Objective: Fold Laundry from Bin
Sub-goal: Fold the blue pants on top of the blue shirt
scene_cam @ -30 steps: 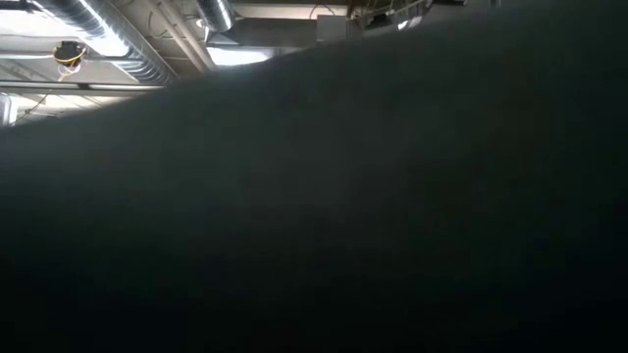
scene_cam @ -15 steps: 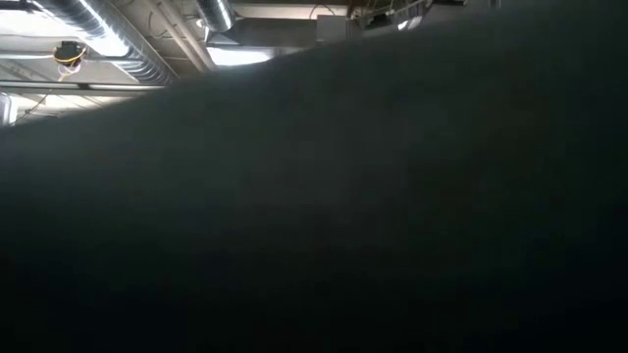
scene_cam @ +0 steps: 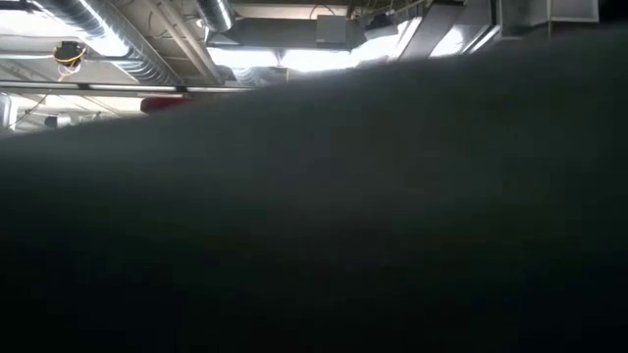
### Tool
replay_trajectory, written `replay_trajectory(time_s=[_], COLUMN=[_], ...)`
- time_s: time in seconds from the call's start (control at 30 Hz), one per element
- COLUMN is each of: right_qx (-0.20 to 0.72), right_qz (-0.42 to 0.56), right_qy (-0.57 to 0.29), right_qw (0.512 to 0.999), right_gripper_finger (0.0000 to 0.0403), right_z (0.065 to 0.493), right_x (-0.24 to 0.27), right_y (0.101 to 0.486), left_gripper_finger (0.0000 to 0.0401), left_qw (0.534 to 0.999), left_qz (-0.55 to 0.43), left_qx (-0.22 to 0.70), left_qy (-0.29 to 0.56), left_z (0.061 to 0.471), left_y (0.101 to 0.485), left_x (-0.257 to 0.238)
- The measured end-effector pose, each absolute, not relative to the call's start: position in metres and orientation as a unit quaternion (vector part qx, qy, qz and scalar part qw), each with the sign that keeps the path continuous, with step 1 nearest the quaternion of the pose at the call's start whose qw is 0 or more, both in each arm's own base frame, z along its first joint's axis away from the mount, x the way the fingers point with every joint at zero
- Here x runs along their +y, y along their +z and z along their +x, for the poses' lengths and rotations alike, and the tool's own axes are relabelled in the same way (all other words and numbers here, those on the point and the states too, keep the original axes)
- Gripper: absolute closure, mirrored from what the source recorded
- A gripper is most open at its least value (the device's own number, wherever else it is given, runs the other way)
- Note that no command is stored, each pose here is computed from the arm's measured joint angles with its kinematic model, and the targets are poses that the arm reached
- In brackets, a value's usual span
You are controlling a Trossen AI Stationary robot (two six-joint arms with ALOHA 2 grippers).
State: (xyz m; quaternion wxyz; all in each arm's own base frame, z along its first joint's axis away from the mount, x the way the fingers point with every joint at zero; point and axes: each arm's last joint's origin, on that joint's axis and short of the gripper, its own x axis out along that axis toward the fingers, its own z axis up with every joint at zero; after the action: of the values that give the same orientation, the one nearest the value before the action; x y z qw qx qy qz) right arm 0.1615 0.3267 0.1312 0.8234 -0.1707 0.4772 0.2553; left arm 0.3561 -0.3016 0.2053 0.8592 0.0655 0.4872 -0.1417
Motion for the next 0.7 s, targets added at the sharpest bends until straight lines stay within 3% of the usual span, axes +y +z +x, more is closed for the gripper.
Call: replay_trajectory(time_s=[0.43,0.7], right_qx=[0.475,0.475], right_qz=[-0.184,-0.182], right_qy=[0.261,0.261], right_qw=[0.820,0.820], right_gripper_finger=[0.0158,0.0230], right_z=[0.161,0.161], right_x=[0.326,0.326], right_y=[0.131,0.131], left_gripper_finger=[0.0181,0.0181], left_qw=[0.862,0.856], left_qz=[0.107,0.128], left_qx=[0.474,0.477], left_qy=[-0.147,-0.155], left_z=[0.351,0.349], left_y=[0.205,0.196], left_x=[-0.307,-0.313])
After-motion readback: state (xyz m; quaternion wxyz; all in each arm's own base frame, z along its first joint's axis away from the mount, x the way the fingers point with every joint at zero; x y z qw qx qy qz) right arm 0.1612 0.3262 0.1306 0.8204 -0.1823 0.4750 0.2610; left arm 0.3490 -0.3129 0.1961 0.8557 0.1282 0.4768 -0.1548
